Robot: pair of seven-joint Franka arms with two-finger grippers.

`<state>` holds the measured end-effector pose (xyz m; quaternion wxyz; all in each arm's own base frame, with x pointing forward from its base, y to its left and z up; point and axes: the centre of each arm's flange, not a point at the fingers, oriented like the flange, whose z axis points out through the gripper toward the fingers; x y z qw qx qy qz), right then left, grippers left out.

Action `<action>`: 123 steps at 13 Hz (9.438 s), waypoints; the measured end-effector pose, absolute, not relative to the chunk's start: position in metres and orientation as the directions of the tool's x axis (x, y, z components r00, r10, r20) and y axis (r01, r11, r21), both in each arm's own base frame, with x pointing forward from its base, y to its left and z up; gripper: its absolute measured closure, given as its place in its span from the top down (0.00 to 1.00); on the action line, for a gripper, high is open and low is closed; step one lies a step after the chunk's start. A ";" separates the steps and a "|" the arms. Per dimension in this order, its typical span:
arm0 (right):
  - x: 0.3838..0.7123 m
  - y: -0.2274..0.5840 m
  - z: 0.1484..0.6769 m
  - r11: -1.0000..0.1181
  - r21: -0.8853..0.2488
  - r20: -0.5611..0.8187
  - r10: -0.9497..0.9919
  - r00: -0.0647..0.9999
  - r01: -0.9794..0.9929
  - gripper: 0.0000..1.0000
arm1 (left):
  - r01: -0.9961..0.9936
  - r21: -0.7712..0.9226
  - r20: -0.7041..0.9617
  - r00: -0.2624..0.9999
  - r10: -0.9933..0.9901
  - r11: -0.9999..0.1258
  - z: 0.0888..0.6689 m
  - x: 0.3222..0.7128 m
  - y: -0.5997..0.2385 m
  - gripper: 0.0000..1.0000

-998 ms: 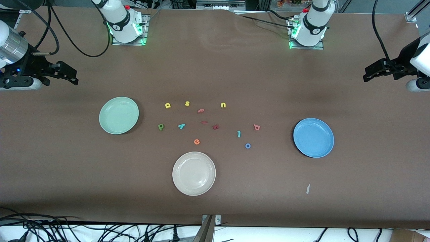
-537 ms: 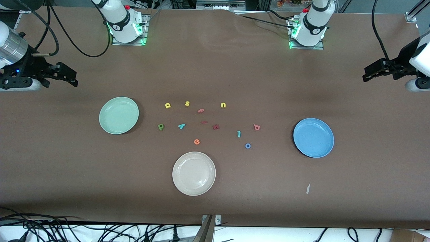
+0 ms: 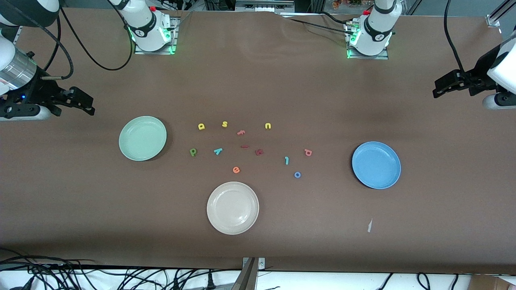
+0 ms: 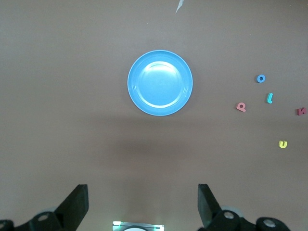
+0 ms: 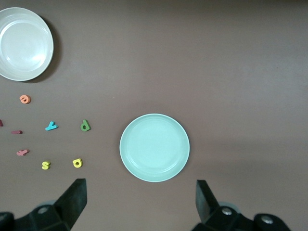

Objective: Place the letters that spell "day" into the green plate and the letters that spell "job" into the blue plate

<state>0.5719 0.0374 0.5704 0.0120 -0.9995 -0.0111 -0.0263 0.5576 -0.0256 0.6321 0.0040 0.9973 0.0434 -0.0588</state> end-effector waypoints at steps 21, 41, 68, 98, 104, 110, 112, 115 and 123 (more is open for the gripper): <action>0.566 0.033 0.586 -1.000 -0.023 0.039 0.015 0.999 0.016 1.00 | 0.081 0.003 -0.117 0.990 0.080 -0.997 0.633 0.557 -0.029 1.00; 0.566 0.033 0.587 -1.000 -0.023 0.036 0.015 0.999 0.016 1.00 | 0.081 0.003 -0.117 0.990 0.080 -0.997 0.633 0.557 -0.029 1.00; 0.571 0.214 0.316 -0.982 0.052 -0.055 -0.184 0.981 -0.181 1.00 | 0.080 0.004 -0.115 0.990 0.079 -0.997 0.633 0.558 -0.029 1.00; 0.574 0.231 0.204 -0.994 0.076 0.015 -0.072 0.997 -0.073 0.30 | 0.002 0.014 -0.087 0.996 0.001 -1.000 0.630 0.561 -0.072 1.00; 0.572 0.108 0.257 -0.985 0.170 -0.060 0.019 0.998 0.029 0.30 | -0.046 0.014 -0.216 0.975 -0.048 -0.999 0.514 0.604 -0.107 1.00; 0.520 0.068 0.211 -0.988 0.154 -0.049 0.007 0.999 0.014 0.68 | -0.137 0.052 -0.119 0.983 -0.142 -0.989 0.390 0.613 -0.186 1.00; 0.521 0.080 0.228 -0.992 0.125 -0.043 -0.037 0.998 -0.031 0.91 | -0.163 0.057 -0.100 0.981 -0.168 -0.985 0.356 0.610 -0.207 1.00; 0.523 0.151 0.257 -0.977 0.074 -0.053 -0.202 0.978 -0.198 1.00 | -0.187 0.079 -0.076 0.978 -0.193 -0.979 0.313 0.609 -0.242 1.00; 0.490 0.264 0.218 -0.834 0.036 -0.037 -0.552 0.833 -0.551 1.00 | -0.167 0.105 -0.035 0.985 -0.172 -0.980 0.207 0.582 -0.299 1.00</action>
